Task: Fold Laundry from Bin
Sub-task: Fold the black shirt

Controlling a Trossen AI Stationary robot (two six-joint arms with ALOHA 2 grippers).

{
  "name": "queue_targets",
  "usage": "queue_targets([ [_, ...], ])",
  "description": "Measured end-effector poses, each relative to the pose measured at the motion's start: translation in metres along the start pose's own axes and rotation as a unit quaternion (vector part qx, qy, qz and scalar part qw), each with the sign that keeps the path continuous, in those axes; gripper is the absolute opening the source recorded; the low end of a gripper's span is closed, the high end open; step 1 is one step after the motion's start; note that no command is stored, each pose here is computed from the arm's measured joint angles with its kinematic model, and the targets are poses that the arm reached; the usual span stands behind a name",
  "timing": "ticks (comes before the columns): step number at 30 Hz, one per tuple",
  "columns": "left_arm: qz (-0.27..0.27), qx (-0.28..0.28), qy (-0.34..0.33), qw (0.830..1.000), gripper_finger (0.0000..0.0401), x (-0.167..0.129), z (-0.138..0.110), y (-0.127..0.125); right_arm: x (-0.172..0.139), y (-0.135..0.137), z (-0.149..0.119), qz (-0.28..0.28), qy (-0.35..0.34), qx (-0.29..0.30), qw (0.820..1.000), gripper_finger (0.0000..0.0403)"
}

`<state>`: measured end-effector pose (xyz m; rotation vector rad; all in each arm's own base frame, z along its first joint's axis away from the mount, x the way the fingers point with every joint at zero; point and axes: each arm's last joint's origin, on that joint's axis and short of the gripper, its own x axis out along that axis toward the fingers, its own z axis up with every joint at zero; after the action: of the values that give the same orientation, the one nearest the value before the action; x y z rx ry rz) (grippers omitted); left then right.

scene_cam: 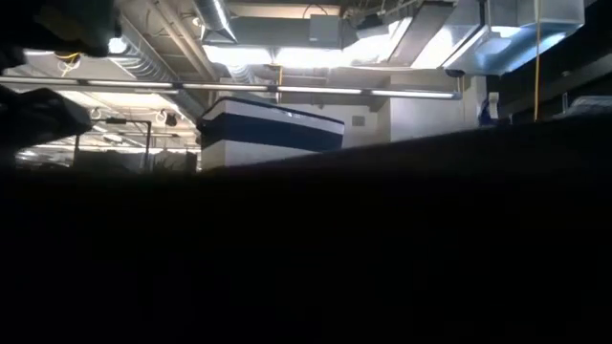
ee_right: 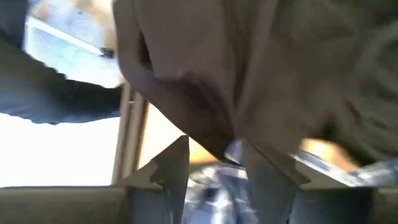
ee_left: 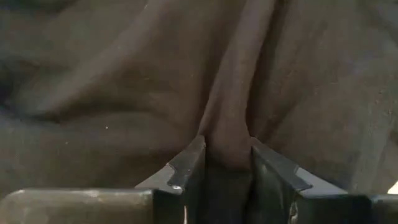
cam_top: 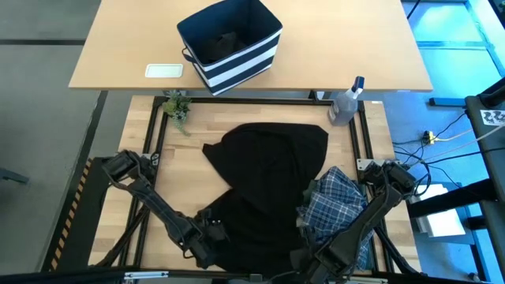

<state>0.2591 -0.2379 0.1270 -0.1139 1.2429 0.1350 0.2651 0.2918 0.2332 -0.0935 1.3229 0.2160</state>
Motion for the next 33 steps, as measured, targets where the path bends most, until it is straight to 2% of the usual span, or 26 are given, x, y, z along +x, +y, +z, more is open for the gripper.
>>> queue_targets([
  [4, 0.041, -0.004, 0.056, 0.998, 0.0101, -0.002, -0.012, 0.008, -0.008, -0.011, 0.006, -0.044, -0.003, -0.003, 0.999, 0.0161],
  [7, 0.091, -0.014, 0.104, 0.990, 0.0096, -0.005, -0.020, 0.018, -0.009, -0.027, 0.011, -0.089, 0.002, 0.006, 0.996, 0.0163],
  [9, 0.132, -0.018, 0.138, 0.981, 0.0095, -0.008, -0.025, 0.026, -0.009, -0.040, 0.014, -0.121, 0.010, 0.015, 0.993, 0.0163],
  [13, 0.230, -0.020, 0.198, 0.953, 0.0097, -0.016, -0.036, 0.043, -0.008, -0.069, 0.025, -0.166, 0.015, 0.019, 0.986, 0.0163],
  [15, 0.254, -0.026, 0.197, 0.947, 0.0097, -0.024, -0.036, 0.045, -0.007, -0.084, 0.034, -0.179, 0.006, 0.013, 0.984, 0.0163],
  [17, 0.258, -0.031, 0.165, 0.951, 0.0098, -0.040, -0.035, 0.046, -0.007, -0.100, 0.042, -0.186, 0.005, 0.006, 0.982, 0.0163],
  [20, 0.240, -0.043, 0.093, 0.965, 0.0098, -0.059, -0.035, 0.042, -0.004, -0.128, 0.055, -0.188, -0.005, 0.004, 0.982, 0.0162],
  [23, 0.191, -0.055, 0.002, 0.980, 0.0098, -0.076, -0.035, 0.033, 0.003, -0.158, 0.063, -0.186, -0.007, 0.008, 0.982, 0.0155],
  [26, 0.130, -0.063, -0.089, 0.986, 0.0098, -0.077, -0.033, 0.015, 0.014, -0.187, 0.067, -0.168, -0.008, 0.022, 0.986, 0.0142],
  [30, 0.064, -0.049, -0.136, 0.987, 0.0098, -0.064, -0.027, -0.007, 0.032, -0.225, 0.063, -0.157, 0.002, 0.036, 0.987, 0.0114],
  [33, 0.051, -0.038, -0.144, 0.988, 0.0098, -0.047, -0.024, -0.016, 0.041, -0.253, 0.058, -0.153, 0.000, 0.059, 0.987, 0.0082],
])
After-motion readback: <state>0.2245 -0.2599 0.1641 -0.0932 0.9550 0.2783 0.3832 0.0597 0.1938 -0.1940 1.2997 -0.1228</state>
